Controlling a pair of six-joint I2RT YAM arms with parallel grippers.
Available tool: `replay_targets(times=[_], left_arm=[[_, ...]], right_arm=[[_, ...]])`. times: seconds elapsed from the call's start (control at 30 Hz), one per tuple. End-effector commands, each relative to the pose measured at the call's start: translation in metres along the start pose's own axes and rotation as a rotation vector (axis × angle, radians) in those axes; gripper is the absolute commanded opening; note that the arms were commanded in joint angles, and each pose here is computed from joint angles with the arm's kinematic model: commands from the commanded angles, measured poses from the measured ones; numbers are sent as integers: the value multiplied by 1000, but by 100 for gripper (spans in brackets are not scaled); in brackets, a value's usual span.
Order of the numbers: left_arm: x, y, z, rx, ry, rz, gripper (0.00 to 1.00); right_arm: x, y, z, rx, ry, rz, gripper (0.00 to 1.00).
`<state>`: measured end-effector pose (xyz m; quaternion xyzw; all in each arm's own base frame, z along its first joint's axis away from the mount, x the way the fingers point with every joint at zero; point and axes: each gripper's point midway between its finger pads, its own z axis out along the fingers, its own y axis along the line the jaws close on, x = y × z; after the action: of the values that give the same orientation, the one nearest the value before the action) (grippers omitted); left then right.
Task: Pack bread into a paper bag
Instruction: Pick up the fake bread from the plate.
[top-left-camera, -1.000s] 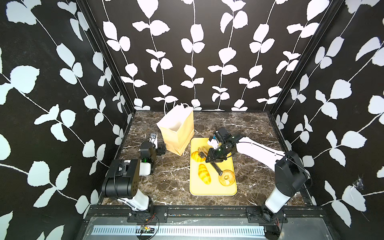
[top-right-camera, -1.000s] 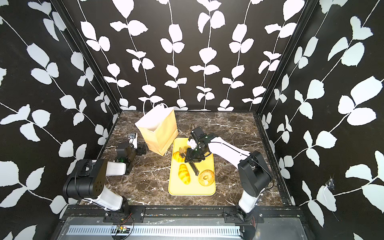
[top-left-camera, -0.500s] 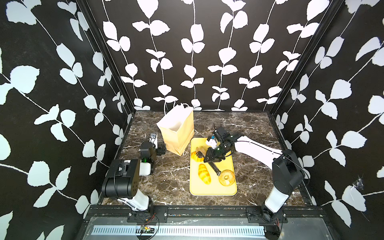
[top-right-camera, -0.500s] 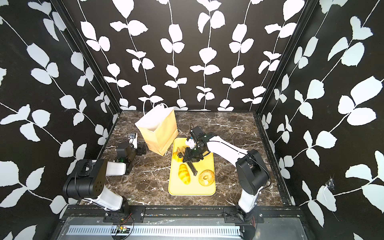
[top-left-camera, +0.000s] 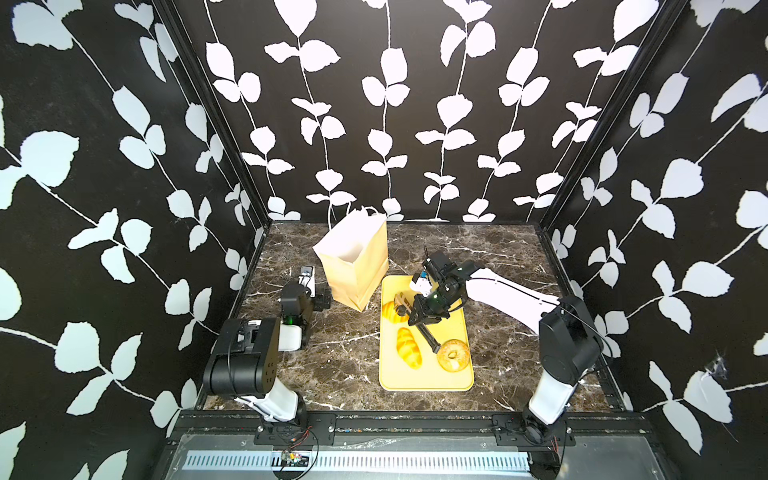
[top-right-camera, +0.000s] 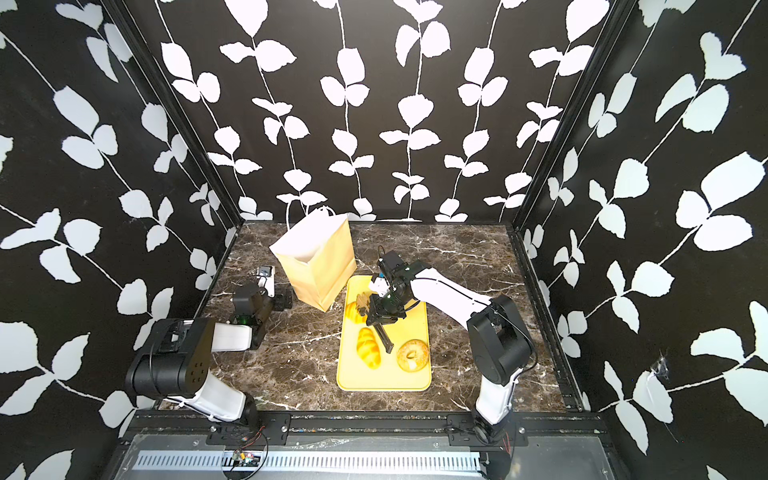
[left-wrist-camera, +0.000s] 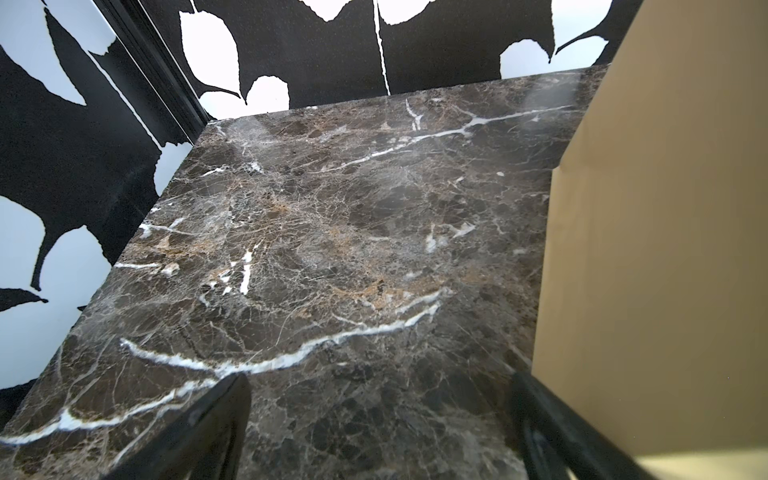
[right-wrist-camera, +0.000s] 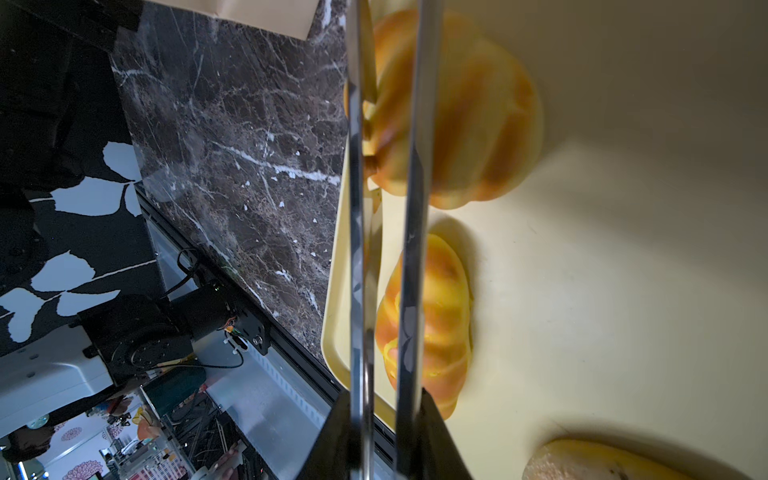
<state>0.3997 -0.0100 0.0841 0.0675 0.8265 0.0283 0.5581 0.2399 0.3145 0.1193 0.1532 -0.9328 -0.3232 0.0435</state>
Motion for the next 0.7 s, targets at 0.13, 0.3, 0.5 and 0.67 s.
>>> replay_targets(times=[0.13,0.3,0.5,0.67], left_arm=[[-12,0,-1,0,-29,5,98],[-11,0,-1,1,-28,6,99],[-12,0,-1,0,-30,6,98],[-12,0,-1,1,-29,5,98]], right_arm=[[-6,11,1,-36,31,-21,18],[-5,12,8,-38,64,-22,14],[-5,16,5,-36,61,-26,0],[-9,32,-21,-35,-13,-57,0]])
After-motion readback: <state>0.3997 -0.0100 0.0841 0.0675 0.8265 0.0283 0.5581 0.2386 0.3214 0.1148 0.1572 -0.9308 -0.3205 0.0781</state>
